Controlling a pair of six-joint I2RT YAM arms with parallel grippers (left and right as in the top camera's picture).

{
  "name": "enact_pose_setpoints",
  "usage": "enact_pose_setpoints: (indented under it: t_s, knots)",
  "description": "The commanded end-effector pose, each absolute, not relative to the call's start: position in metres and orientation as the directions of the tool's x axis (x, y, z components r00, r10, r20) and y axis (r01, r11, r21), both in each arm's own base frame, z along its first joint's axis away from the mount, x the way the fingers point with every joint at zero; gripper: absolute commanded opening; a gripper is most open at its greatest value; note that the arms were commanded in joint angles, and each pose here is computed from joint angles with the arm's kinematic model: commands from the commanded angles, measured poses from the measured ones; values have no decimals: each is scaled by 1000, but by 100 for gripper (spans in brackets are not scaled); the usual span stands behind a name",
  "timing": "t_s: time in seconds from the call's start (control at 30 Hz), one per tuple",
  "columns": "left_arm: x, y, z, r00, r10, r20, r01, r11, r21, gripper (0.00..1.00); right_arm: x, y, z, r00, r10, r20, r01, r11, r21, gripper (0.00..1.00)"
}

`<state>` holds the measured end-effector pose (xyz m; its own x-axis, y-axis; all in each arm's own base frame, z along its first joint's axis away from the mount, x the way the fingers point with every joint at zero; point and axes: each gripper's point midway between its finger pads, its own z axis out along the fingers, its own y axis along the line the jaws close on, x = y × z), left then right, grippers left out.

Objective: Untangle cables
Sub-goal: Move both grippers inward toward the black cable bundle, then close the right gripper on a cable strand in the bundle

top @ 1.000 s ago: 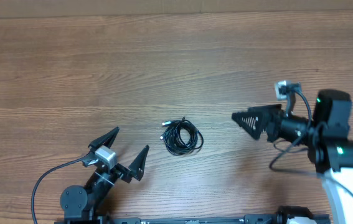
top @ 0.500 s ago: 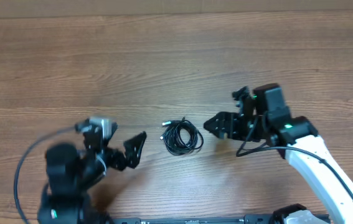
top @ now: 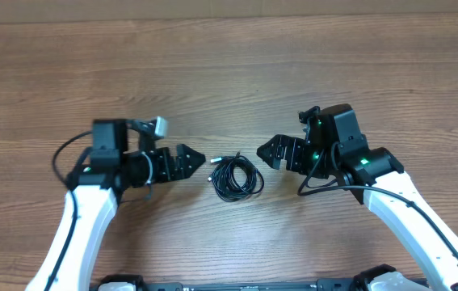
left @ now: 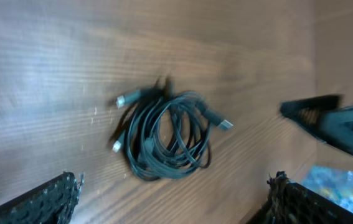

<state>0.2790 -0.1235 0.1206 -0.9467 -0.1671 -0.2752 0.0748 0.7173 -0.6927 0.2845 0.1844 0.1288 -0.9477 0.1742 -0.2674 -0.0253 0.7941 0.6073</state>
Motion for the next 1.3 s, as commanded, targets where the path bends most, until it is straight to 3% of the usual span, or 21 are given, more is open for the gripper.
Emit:
enact_pose_setpoints:
  t_s: [0.0, 0.17, 0.27, 0.33, 0.57, 0.77, 0.97, 1.27]
  knots:
    - [281, -125, 105, -958, -194, -211, -12, 763, -647, 100, 295, 182, 125, -942, 200, -269, 5, 810, 587, 100]
    - [275, -139, 95, -968, -130, -214, 27, 796, -605, 100, 290, 181, 102, -961, 194, -195, 52, 825, 563, 100]
    - [275, -137, 87, -965, -110, -236, 35, 842, -538, 99, 285, 186, 92, -973, 179, -143, 65, 816, 575, 88]
    - [277, -133, 84, -962, -111, -250, 30, 865, -501, 100, 280, 191, 88, -981, 163, -101, 71, 800, 596, 86]
    - [285, -112, 78, -941, -245, -235, -122, 889, -441, 99, 260, 205, 65, -995, 101, -6, 80, 816, 573, 80]
    - [287, -112, 78, -936, -261, -235, -135, 885, -447, 99, 248, 221, 56, -999, 30, -33, 8, 851, 525, 77]
    - [287, -110, 77, -935, -264, -235, -142, 890, -433, 100, 238, 218, 46, -998, 65, -17, 51, 898, 437, 72]
    - [292, -110, 80, -929, -265, -260, -131, 889, -439, 100, 215, 257, 58, -944, -292, -152, -328, 787, 523, 71]
